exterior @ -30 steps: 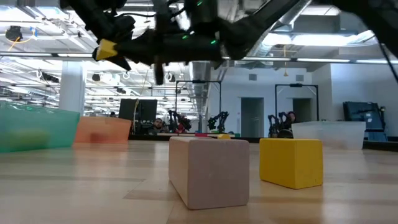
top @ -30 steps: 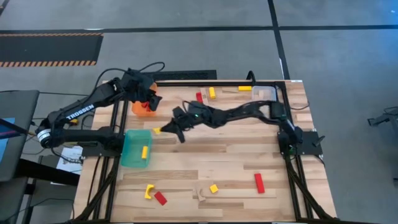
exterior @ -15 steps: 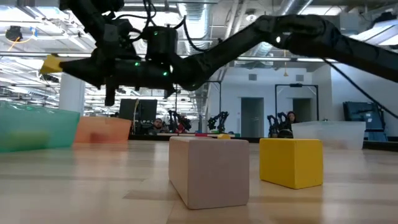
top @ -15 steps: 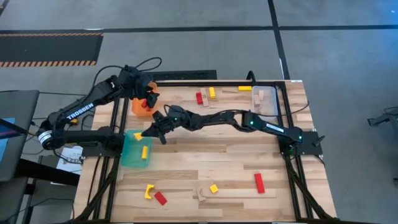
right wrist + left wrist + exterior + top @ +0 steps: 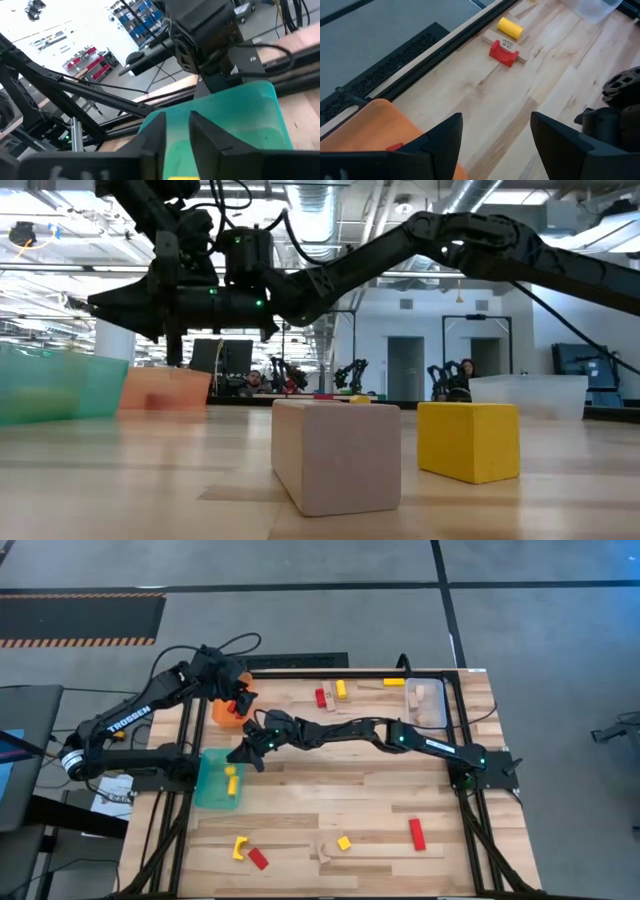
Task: Sort & place blocks by color
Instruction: Put the yellow wooden block into the green bin
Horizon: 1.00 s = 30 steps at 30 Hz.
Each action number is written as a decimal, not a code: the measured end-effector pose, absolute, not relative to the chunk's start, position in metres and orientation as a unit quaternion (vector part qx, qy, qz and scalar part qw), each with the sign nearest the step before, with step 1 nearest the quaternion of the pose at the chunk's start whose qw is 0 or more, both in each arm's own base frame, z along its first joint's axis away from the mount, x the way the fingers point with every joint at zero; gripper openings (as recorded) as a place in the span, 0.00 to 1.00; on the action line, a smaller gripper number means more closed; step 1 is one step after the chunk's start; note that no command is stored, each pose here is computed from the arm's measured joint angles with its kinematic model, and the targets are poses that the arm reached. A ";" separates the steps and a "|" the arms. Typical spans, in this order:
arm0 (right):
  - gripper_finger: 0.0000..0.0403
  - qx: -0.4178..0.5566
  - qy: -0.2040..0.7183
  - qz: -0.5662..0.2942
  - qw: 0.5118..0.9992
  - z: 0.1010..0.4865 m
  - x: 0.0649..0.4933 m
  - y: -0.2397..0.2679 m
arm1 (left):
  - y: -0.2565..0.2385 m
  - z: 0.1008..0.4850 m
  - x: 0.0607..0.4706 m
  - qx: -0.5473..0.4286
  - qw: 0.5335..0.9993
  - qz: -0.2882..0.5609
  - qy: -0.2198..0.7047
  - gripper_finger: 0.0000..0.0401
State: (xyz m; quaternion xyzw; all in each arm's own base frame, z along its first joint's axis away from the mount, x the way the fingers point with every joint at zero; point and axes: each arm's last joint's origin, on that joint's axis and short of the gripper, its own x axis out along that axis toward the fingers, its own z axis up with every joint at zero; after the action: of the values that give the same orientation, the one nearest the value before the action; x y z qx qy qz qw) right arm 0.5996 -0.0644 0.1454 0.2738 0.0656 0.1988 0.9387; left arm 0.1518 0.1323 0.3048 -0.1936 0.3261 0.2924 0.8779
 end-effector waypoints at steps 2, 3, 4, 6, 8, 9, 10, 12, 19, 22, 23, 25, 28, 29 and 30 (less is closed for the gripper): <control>0.31 0.285 0.069 0.198 0.935 0.145 0.599 -0.065 | 0.132 0.305 0.152 -0.193 0.878 0.292 0.325 0.55; 0.34 0.287 0.071 0.203 0.934 0.145 0.599 -0.066 | 0.132 0.305 0.152 -0.193 0.878 0.292 0.325 0.55; 0.36 0.287 0.071 0.211 0.932 0.146 0.599 -0.067 | 0.132 0.305 0.152 -0.193 0.878 0.292 0.325 0.55; 0.41 0.295 0.082 0.230 0.924 0.149 0.597 -0.072 | 0.132 0.305 0.152 -0.192 0.879 0.292 0.326 0.55; 0.43 0.312 0.101 0.241 0.913 0.157 0.594 -0.080 | 0.132 0.305 0.152 -0.192 0.881 0.285 0.326 0.55; 0.43 0.319 0.112 0.248 0.908 0.164 0.592 -0.085 | 0.132 0.305 0.152 -0.193 0.882 0.281 0.325 0.55; 0.43 0.325 0.127 0.258 0.901 0.172 0.589 -0.089 | 0.132 0.305 0.152 -0.194 0.883 0.277 0.325 0.55; 0.42 0.344 0.170 0.284 0.879 0.187 0.580 -0.098 | 0.131 0.305 0.153 -0.196 0.885 0.269 0.324 0.55; 0.37 0.346 0.370 0.287 0.813 0.241 0.516 -0.108 | 0.131 0.305 0.153 -0.200 0.889 0.258 0.321 0.55; 0.34 0.271 0.456 0.221 0.819 0.271 0.475 -0.105 | 0.131 0.306 0.155 -0.203 0.892 0.257 0.312 0.55; 0.32 0.249 0.488 0.193 0.814 0.278 0.463 -0.104 | 0.131 0.306 0.157 -0.204 0.894 0.254 0.309 0.55; 0.30 0.218 0.542 0.150 0.798 0.289 0.444 -0.103 | 0.128 0.306 0.160 -0.209 0.897 0.233 0.312 0.55; 0.27 0.202 0.578 0.120 0.782 0.310 0.421 -0.098 | 0.117 0.303 0.164 -0.206 0.907 0.161 0.330 0.55; 0.27 0.197 0.581 0.116 0.781 0.317 0.415 -0.094 | 0.112 0.302 0.166 -0.203 0.908 0.139 0.339 0.55; 0.27 0.191 0.582 0.114 0.782 0.322 0.411 -0.091 | 0.107 0.302 0.169 -0.199 0.909 0.123 0.344 0.55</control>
State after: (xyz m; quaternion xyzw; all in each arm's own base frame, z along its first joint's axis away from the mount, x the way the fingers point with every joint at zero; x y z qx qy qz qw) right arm 0.4108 -0.0907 0.3222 0.1911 0.5820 0.1138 0.7822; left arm 0.1687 0.1069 0.3017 -0.1994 0.3445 0.1229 0.9091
